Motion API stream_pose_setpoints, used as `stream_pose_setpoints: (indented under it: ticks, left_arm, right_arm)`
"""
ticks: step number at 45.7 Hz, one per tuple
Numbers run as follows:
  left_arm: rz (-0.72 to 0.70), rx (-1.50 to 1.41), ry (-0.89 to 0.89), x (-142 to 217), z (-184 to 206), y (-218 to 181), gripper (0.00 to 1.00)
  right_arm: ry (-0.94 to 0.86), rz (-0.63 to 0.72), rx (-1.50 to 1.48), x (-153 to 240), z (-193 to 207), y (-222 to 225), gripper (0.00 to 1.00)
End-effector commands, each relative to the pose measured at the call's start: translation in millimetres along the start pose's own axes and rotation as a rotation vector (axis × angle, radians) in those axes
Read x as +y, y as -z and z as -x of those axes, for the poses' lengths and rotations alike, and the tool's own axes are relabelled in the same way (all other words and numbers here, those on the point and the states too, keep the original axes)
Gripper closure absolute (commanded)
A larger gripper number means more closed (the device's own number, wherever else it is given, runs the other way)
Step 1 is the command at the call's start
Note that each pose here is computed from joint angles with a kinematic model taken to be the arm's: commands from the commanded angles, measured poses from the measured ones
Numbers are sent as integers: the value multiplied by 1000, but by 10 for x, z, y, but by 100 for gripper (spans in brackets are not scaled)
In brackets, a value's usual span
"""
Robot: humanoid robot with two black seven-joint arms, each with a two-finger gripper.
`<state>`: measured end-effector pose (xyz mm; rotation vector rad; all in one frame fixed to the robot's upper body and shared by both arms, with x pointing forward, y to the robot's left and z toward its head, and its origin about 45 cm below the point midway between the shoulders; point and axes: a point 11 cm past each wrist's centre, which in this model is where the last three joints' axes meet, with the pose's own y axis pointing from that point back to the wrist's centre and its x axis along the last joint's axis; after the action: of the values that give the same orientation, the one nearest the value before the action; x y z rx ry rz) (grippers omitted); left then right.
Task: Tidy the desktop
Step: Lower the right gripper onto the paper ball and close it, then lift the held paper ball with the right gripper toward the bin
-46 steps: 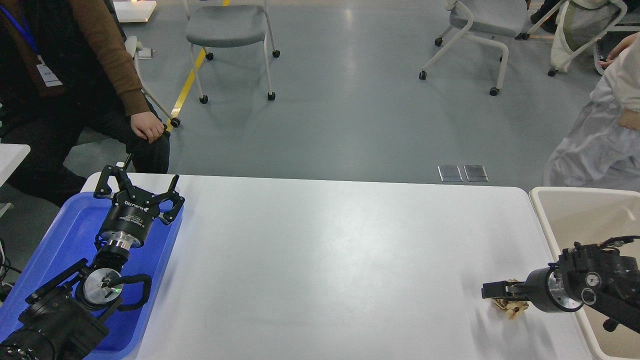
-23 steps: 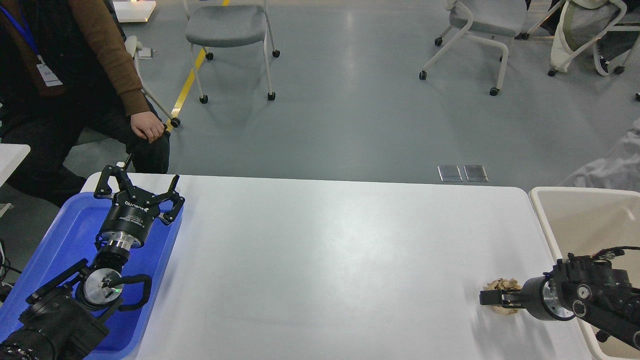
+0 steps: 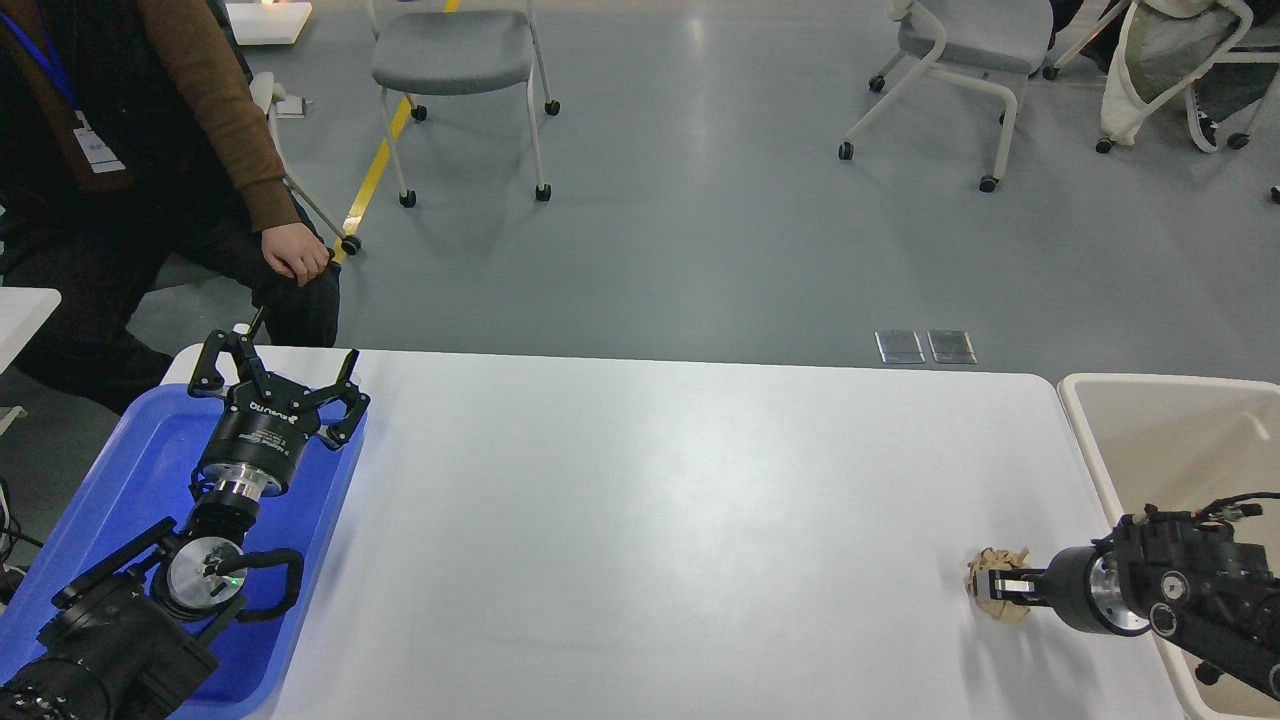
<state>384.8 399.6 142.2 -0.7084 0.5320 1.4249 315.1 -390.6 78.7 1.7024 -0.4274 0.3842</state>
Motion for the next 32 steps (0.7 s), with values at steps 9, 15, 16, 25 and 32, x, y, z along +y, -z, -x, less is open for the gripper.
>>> stream_pose_setpoints:
  ticks: [9,15,16,25,32]
  left_arm:
    - [1,1,0,-1,0,-3,0]
    - [1,1,0,-1,0,-3,0]
    - [2,-1,0,-1,-3,-10,0]
    - [1,1,0,-1,0,-3,0]
    - [2,-1,0,-1,-3,-10,0]
  right_arm:
    - [-88,-59,-80,427,-374,-173,100]
    - [-112,-112,-184,779,-644,-172,100]
    - [-117,-118,-198,847,-692,-178,100]
    - [-161,-147,-225,1444,-1077,-220,100]
    - [-221,-164,-246,1915,-1380,-253,100]
